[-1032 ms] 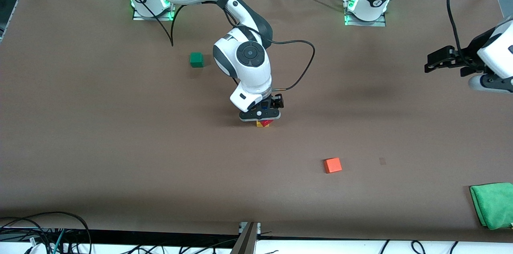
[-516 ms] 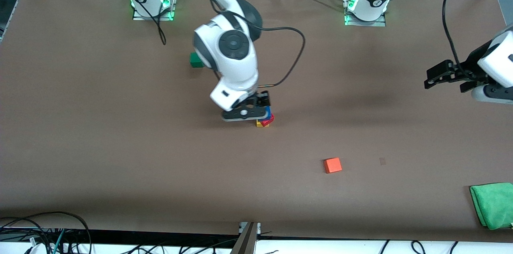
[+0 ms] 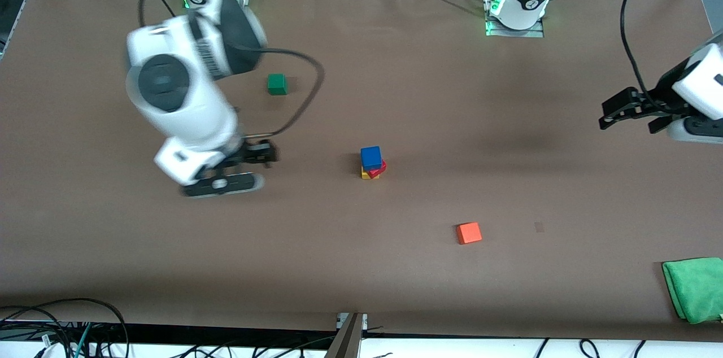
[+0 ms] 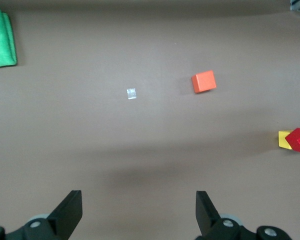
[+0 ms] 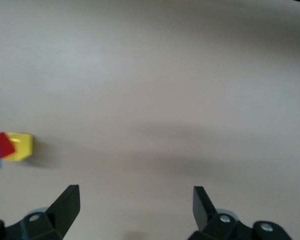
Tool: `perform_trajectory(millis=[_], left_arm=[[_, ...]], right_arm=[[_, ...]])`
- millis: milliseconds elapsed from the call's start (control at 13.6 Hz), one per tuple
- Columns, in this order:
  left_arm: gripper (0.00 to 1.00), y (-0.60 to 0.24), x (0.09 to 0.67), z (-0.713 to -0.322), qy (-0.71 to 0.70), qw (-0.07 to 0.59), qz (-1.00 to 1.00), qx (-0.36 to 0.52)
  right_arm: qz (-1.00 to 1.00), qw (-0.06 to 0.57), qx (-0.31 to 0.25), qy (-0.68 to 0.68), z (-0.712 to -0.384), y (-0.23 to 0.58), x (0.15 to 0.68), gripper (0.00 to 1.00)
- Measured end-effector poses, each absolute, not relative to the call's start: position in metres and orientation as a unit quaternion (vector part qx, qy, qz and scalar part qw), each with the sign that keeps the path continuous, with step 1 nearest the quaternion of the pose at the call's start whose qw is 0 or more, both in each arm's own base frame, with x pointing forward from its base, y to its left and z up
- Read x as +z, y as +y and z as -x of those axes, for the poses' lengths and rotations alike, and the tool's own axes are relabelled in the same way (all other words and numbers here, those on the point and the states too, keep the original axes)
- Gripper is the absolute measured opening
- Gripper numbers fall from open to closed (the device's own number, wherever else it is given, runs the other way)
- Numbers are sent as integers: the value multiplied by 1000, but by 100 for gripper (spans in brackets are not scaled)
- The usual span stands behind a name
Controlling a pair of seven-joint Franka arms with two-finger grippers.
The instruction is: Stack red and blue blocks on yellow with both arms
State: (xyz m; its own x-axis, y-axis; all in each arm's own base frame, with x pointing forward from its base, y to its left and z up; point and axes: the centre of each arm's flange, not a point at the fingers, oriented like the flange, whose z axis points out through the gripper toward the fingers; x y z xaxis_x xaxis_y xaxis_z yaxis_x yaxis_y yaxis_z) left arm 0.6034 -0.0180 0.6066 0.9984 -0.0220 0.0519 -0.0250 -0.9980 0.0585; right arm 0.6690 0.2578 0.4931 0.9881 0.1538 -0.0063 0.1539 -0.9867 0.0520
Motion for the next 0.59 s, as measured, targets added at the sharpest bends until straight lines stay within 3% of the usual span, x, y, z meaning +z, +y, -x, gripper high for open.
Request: perform_trajectory(millis=[295, 590], left_arm=[[100, -1, 612, -601, -33, 28, -999, 32], [100, -3, 610, -601, -10, 30, -999, 28]], right_arm=[[-996, 29, -29, 76, -683, 144, 520, 100], [-999, 25, -27, 34, -662, 66, 569, 100]])
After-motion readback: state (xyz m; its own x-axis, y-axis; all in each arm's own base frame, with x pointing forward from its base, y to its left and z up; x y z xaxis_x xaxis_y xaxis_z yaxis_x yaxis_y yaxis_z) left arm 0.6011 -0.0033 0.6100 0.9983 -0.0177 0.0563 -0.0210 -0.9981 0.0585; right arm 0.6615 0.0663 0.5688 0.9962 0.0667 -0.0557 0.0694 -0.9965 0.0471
